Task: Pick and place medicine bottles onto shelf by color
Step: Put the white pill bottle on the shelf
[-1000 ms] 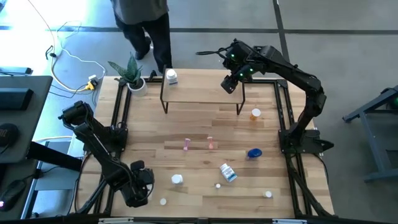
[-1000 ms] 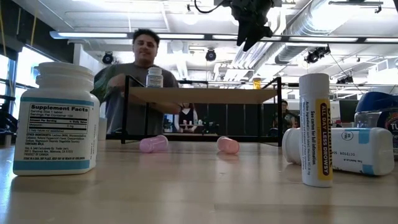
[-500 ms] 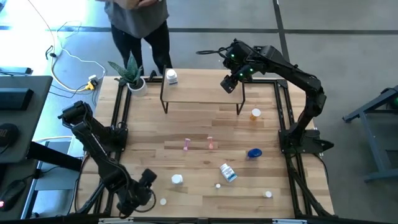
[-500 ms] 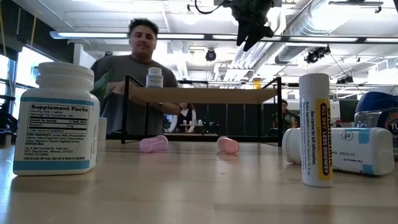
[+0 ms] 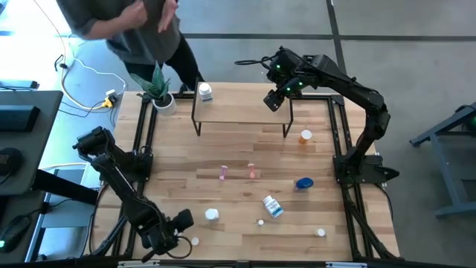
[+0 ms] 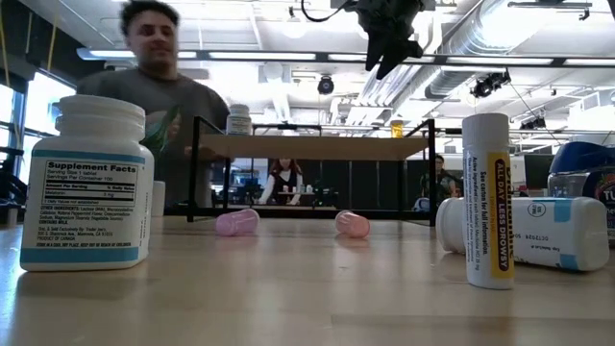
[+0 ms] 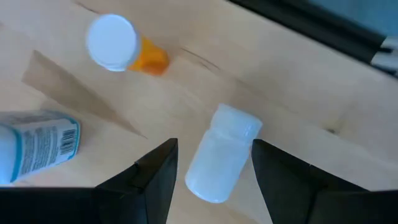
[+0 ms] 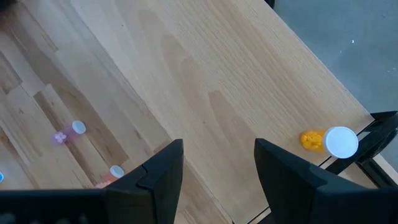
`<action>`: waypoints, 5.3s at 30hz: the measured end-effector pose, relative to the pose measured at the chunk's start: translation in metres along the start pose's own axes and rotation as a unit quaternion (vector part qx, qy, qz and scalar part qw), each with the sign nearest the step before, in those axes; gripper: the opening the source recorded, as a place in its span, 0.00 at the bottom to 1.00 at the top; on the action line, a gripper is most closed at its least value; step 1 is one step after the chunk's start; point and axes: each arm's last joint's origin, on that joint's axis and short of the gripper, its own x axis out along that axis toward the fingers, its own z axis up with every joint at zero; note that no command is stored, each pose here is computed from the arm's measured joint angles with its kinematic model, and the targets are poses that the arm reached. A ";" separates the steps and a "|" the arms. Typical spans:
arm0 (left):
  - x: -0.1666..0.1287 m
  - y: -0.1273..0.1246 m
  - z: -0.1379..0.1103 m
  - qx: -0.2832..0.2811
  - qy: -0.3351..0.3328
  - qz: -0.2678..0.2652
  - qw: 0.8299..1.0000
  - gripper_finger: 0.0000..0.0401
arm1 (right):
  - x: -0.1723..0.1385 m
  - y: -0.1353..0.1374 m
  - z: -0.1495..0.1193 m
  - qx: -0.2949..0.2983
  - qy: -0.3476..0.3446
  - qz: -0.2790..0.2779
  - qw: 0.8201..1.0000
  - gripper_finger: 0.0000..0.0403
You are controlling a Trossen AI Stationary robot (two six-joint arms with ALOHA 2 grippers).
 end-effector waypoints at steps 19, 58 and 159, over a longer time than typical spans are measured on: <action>0.029 0.000 0.000 0.073 0.028 -0.034 0.996 0.49 | 0.000 0.000 0.000 0.000 0.000 0.000 1.000 0.47; -0.005 0.029 -0.032 -0.477 0.073 0.206 0.852 0.34 | -0.012 0.025 -0.010 -0.013 -0.001 0.042 0.999 0.47; -0.158 0.240 -0.164 -0.431 -0.051 0.652 0.622 0.34 | 0.046 0.086 0.053 -0.163 -0.236 0.192 0.939 0.29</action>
